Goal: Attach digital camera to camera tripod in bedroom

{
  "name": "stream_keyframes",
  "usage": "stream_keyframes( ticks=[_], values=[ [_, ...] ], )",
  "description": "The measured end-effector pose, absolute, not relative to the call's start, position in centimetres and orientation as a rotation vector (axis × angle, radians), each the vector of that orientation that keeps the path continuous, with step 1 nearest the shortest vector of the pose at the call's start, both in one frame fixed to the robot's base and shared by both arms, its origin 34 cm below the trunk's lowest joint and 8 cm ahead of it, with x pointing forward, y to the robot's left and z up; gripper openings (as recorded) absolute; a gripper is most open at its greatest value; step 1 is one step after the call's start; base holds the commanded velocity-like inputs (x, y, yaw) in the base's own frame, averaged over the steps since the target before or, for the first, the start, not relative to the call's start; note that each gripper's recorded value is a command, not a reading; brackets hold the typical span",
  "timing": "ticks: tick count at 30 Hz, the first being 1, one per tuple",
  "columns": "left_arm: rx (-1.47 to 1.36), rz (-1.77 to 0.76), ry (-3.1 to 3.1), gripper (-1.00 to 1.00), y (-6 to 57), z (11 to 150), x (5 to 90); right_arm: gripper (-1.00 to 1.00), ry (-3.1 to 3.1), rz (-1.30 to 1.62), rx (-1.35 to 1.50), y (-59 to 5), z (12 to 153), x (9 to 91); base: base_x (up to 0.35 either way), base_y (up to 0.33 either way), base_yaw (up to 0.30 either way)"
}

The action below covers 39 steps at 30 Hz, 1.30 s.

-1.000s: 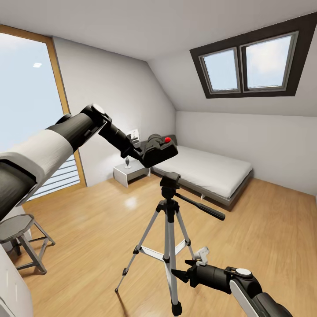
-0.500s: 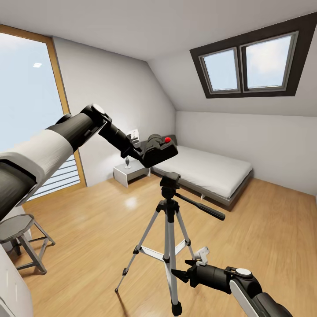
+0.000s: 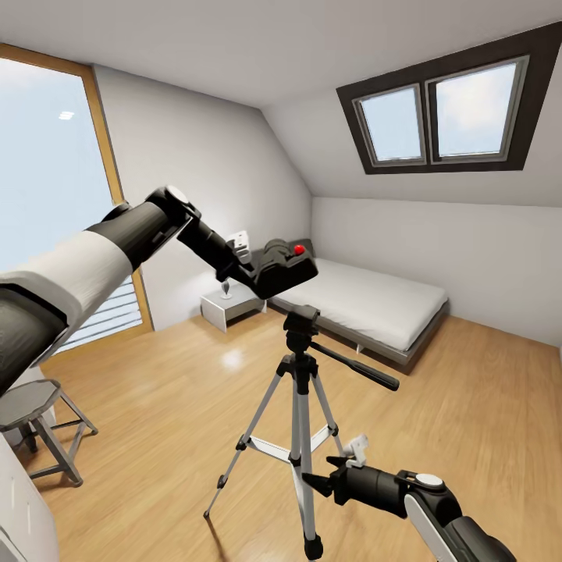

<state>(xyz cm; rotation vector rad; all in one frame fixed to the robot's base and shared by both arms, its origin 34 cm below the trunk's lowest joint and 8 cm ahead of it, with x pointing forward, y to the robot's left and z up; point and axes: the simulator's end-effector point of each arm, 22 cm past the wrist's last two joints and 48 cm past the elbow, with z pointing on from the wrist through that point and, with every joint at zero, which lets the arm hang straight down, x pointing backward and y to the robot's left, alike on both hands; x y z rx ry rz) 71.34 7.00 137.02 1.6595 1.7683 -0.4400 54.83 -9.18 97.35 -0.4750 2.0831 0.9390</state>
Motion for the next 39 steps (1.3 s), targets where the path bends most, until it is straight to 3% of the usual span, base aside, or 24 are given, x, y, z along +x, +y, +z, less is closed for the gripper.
stream_keyframes(
  ticks=[23,39],
  values=[
    [1.668,-0.446,1.765,-1.00,6.6,136.9,71.1,1.00,2.034,0.922,-0.455,-7.9,98.5,55.9,0.000,0.000,0.000],
    [1.668,-0.447,1.764,-1.00,6.6,137.0,71.1,1.00,2.037,0.740,-0.360,-10.0,97.7,58.5,0.000,0.000,0.000]
  ],
)
